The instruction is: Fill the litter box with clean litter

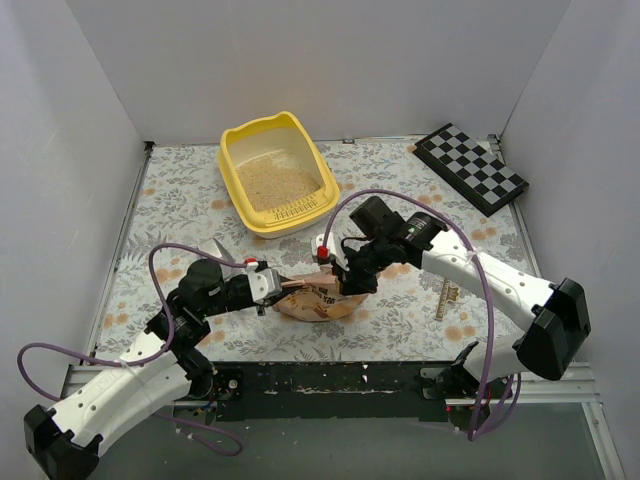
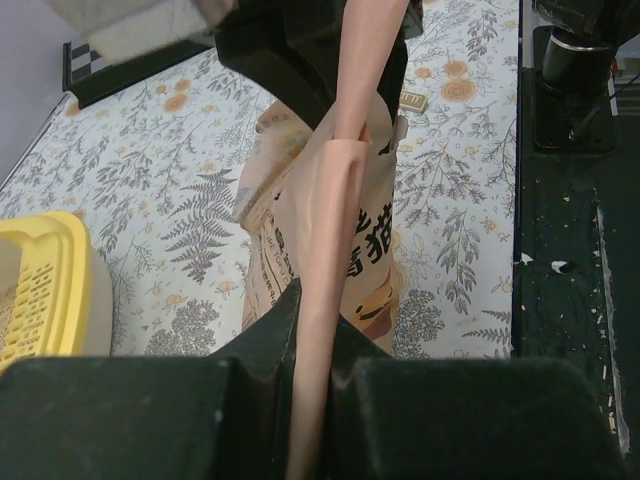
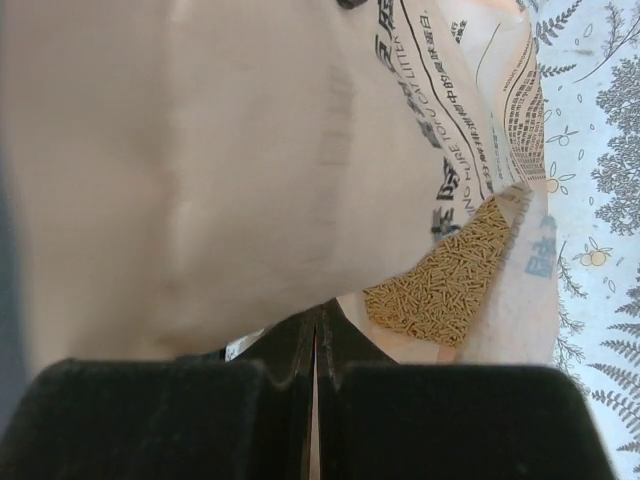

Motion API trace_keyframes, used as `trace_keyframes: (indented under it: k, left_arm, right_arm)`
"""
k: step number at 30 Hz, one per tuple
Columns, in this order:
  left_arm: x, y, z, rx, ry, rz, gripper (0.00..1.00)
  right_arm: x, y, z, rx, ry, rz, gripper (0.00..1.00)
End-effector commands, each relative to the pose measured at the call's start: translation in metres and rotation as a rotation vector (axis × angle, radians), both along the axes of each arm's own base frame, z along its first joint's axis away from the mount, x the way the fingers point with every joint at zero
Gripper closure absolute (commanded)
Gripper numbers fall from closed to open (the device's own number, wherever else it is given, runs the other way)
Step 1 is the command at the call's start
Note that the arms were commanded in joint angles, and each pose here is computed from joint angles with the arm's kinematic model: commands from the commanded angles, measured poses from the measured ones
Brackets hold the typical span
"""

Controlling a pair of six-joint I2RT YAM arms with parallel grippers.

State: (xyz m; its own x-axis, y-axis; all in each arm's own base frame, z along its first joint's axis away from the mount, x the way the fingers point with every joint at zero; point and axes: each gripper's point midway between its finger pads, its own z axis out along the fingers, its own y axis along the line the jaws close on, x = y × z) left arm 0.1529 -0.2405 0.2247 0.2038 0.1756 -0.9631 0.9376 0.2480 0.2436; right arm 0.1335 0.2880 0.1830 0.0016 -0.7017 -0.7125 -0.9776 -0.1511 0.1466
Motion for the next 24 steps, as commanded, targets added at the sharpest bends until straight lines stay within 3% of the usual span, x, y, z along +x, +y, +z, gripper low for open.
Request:
trace_keyframes:
  k: [1, 5, 7, 9, 11, 12, 14, 18, 24]
  left_arm:
    - [0.002, -0.006, 0.04, -0.076, -0.078, -0.015, 1.0]
    - [0.005, -0.01, 0.037, -0.061, -0.065, -0.023, 1.0]
    - [0.01, -0.012, 0.042, -0.069, -0.08, -0.014, 1.0]
    - [0.015, -0.014, 0.042, -0.067, -0.083, -0.002, 1.0]
    - [0.019, -0.015, 0.044, -0.06, -0.094, 0.006, 1.0]
    - [0.021, -0.015, 0.045, -0.057, -0.103, 0.01, 1.0]
    - [0.026, -0.013, 0.049, -0.047, -0.13, 0.029, 1.0]
    - [0.046, -0.007, 0.061, -0.014, -0.213, 0.12, 1.0]
    - [0.072, -0.005, 0.069, 0.098, -0.255, 0.182, 1.0]
  right_arm:
    - [0.001, 0.008, -0.016, -0.011, 0.036, -0.006, 0.99]
    - [0.011, 0.012, -0.026, -0.053, 0.035, -0.034, 0.99]
    - [0.018, 0.012, -0.031, -0.077, 0.027, -0.064, 0.92]
    - [0.032, 0.013, -0.037, -0.1, -0.014, -0.131, 0.77]
    - [0.053, 0.014, -0.041, -0.098, -0.085, -0.229, 0.48]
    - [0.061, 0.014, -0.041, -0.087, -0.111, -0.275, 0.41]
    - [0.073, 0.018, -0.038, -0.038, -0.162, -0.336, 0.15]
    - [0.076, 0.026, -0.033, 0.081, -0.188, -0.37, 0.09]
    - [0.079, 0.035, -0.027, 0.127, -0.169, -0.393, 0.07]
